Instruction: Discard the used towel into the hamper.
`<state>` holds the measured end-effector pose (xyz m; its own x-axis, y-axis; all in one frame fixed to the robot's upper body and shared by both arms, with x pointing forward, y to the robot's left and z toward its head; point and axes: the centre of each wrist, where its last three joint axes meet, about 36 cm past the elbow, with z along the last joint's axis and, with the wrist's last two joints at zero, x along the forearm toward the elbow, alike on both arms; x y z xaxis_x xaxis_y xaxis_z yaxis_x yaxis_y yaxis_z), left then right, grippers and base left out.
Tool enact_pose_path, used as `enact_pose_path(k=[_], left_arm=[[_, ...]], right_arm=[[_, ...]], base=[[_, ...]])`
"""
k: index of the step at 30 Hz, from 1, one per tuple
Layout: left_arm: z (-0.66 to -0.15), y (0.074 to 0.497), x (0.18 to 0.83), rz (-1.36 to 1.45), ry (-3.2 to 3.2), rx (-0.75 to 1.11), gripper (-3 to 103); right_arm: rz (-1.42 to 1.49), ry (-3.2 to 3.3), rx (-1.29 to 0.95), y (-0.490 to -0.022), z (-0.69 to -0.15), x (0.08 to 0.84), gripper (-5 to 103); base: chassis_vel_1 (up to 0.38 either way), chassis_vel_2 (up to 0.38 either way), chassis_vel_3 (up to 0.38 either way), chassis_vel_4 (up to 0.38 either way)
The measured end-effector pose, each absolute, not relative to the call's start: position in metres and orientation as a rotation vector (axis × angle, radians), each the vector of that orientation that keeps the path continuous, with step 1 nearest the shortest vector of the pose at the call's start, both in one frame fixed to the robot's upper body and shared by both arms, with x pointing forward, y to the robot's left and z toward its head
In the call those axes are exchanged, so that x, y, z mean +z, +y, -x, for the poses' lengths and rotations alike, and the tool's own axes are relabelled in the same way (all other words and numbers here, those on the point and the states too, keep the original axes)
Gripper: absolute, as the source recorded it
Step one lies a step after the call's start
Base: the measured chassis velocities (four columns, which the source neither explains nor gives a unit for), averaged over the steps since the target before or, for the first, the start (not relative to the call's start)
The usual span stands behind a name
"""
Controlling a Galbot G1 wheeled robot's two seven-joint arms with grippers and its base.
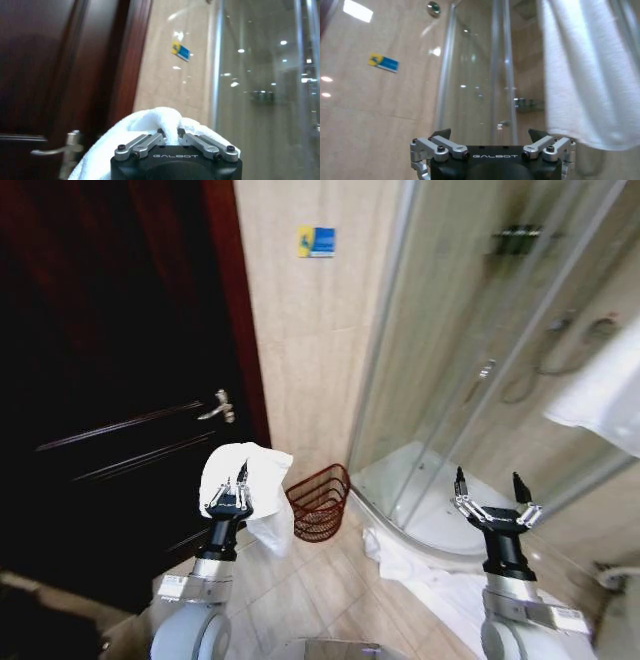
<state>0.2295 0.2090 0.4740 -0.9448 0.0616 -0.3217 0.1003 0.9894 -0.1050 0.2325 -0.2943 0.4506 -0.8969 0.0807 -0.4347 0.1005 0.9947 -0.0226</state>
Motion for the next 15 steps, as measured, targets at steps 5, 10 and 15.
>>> enact_pose_path(k=[5,10,15], left_arm=[[-0.233,0.211,0.468,-0.101,2.813,-0.140,4],[-0.236,0.210,0.460,-0.074,2.796,-0.153,4],[-0.240,0.210,0.448,-0.090,2.788,-0.134,4]], right_arm=[[-0.123,2.685,-0.062,-0.293,-0.232,0.453,100],[-0.123,2.693,-0.085,-0.294,-0.228,0.452,100],[-0.132,2.703,-0.097,-0.296,-0.224,0.447,100]], base=[[-0.124,-0.134,-0.120,-0.130],[-0.123,-0.124,-0.121,-0.130],[-0.084,-0.079,-0.082,-0.084]])
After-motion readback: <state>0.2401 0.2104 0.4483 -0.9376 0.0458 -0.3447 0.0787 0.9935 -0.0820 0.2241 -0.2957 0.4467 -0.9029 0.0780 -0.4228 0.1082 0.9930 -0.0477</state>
